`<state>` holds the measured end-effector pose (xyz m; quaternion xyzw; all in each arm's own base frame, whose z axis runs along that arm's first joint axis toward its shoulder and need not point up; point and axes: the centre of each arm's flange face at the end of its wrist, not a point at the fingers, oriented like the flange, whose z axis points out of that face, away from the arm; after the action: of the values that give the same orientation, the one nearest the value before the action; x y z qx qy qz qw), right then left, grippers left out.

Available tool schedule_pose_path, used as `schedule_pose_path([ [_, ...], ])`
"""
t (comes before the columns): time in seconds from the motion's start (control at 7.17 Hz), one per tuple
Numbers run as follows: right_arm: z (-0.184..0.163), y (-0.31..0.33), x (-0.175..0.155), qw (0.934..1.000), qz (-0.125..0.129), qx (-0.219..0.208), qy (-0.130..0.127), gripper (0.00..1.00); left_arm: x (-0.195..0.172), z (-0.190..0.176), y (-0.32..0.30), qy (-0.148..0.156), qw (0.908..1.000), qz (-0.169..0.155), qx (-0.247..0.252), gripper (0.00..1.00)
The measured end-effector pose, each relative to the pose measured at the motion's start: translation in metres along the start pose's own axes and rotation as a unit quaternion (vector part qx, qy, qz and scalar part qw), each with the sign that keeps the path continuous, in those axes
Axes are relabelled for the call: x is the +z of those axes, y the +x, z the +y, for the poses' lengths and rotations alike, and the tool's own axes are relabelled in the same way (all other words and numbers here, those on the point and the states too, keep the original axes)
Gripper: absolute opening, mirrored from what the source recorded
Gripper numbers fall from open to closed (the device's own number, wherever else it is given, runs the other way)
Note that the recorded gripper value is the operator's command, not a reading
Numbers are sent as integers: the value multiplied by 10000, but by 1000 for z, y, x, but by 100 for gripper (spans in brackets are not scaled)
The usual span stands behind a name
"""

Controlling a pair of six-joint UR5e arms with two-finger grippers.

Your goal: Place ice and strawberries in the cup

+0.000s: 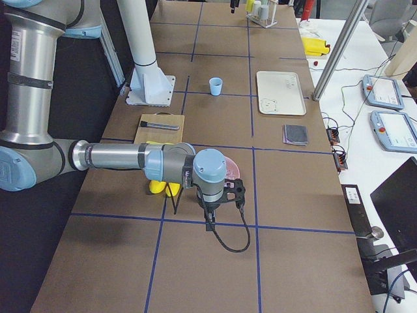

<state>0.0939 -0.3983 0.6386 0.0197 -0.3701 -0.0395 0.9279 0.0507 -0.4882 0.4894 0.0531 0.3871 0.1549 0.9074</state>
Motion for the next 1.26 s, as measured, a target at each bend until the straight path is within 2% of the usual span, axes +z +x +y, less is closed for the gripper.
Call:
schedule_pose_path([
  [0.28, 0, 0, 0, 10000, 0, 4, 1, 99, -5, 49, -112, 23, 9998, -17, -192, 100],
  [0.42, 0, 0, 0, 10000, 1, 1, 4, 99, -3, 76, -149, 22, 9991, 17, -424, 100],
  [0.7, 0, -1, -1, 10000, 2, -4, 12, 99, 11, 123, -179, 36, 9970, 152, -755, 100],
  [1.26, -1, -3, -3, 10000, 1, -32, 33, 99, 31, 146, -199, -110, 9933, 237, -1125, 100],
])
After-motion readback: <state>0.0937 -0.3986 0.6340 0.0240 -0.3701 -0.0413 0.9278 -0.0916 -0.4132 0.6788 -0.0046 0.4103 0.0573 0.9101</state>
